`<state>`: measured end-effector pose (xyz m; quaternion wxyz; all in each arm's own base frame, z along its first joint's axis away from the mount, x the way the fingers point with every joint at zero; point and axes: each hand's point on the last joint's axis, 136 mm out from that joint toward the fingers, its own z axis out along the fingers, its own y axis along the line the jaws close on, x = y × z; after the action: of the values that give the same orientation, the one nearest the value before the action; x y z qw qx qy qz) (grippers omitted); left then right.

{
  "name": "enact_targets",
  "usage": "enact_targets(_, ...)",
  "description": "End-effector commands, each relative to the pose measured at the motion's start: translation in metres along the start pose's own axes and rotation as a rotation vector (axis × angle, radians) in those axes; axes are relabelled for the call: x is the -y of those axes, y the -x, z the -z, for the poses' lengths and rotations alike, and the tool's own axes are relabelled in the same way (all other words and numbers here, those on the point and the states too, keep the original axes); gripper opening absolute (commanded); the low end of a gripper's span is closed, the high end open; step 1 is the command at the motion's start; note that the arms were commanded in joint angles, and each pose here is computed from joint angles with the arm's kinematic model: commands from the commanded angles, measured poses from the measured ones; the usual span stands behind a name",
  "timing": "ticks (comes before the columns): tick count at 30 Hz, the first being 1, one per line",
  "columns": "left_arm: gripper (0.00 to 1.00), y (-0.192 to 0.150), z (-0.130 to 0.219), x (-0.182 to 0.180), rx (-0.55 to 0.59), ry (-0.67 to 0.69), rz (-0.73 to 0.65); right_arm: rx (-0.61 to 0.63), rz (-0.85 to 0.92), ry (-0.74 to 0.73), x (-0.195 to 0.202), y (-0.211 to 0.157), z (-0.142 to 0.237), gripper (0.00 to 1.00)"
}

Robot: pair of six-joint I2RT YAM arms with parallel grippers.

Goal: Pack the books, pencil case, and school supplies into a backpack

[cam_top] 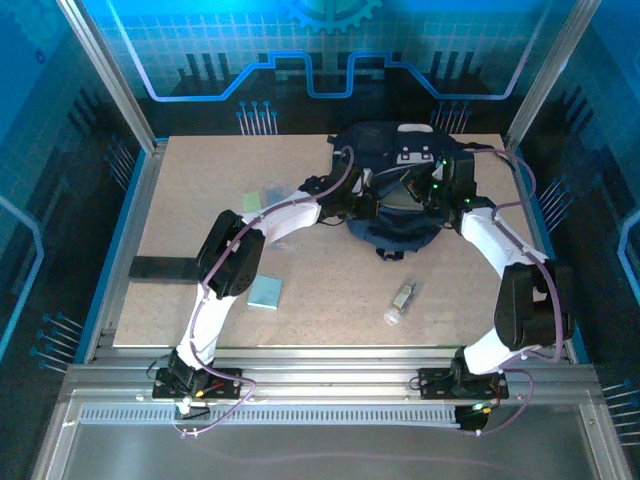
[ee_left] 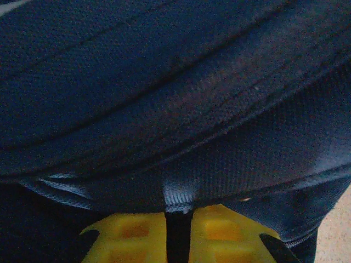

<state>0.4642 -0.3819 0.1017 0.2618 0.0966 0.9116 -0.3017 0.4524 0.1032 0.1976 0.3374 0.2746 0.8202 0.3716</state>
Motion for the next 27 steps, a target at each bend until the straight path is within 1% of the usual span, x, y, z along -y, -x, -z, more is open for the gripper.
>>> enact_targets(1,0.00,0.058,0.047,0.019,0.160,-0.039,-0.084,0.007,0.047,0.053,-0.015,0.005,0.013,0.00)
enact_targets(4,0.00,0.048,0.056,0.015,0.101,-0.010,-0.149,0.013,0.064,0.029,-0.010,0.007,0.016,0.00)
enact_targets(5,0.01,0.045,0.059,0.014,0.085,-0.002,-0.166,0.011,0.066,0.025,-0.008,0.007,0.017,0.00)
enact_targets(7,0.08,0.038,0.065,0.012,0.055,0.008,-0.199,0.014,0.065,0.018,-0.005,0.008,0.017,0.00)
enact_targets(10,0.10,0.032,0.070,0.013,0.017,-0.006,-0.230,0.009,0.065,0.012,-0.002,0.008,0.017,0.00)
enact_targets(12,0.08,0.030,0.072,0.013,-0.004,-0.024,-0.242,0.006,0.067,0.010,-0.001,0.008,0.016,0.00)
enact_targets(14,0.00,0.028,0.073,0.016,-0.020,-0.051,-0.252,0.000,0.069,0.005,0.000,0.007,0.015,0.00)
enact_targets(15,0.00,0.028,0.073,0.018,-0.028,-0.073,-0.256,-0.004,0.070,0.004,0.000,0.006,0.015,0.00)
enact_targets(17,0.11,0.028,0.072,0.022,-0.038,-0.114,-0.245,-0.009,0.073,0.005,0.000,0.005,0.015,0.00)
enact_targets(19,0.21,0.030,0.070,0.023,-0.042,-0.145,-0.223,-0.014,0.076,0.004,0.000,0.004,0.014,0.00)
enact_targets(21,0.29,0.033,0.067,0.021,-0.039,-0.159,-0.204,-0.015,0.077,0.004,0.000,0.004,0.014,0.00)
enact_targets(22,0.32,0.034,0.066,0.020,-0.033,-0.168,-0.197,-0.018,0.078,0.006,0.000,0.003,0.013,0.00)
enact_targets(24,0.31,0.038,0.064,0.020,-0.021,-0.183,-0.187,-0.019,0.079,0.006,0.000,0.003,0.013,0.00)
enact_targets(26,0.28,0.041,0.061,0.020,-0.014,-0.184,-0.187,-0.022,0.080,0.005,-0.001,0.003,0.013,0.00)
enact_targets(27,0.28,0.042,0.060,0.019,-0.018,-0.183,-0.186,-0.023,0.080,0.004,-0.001,0.003,0.012,0.00)
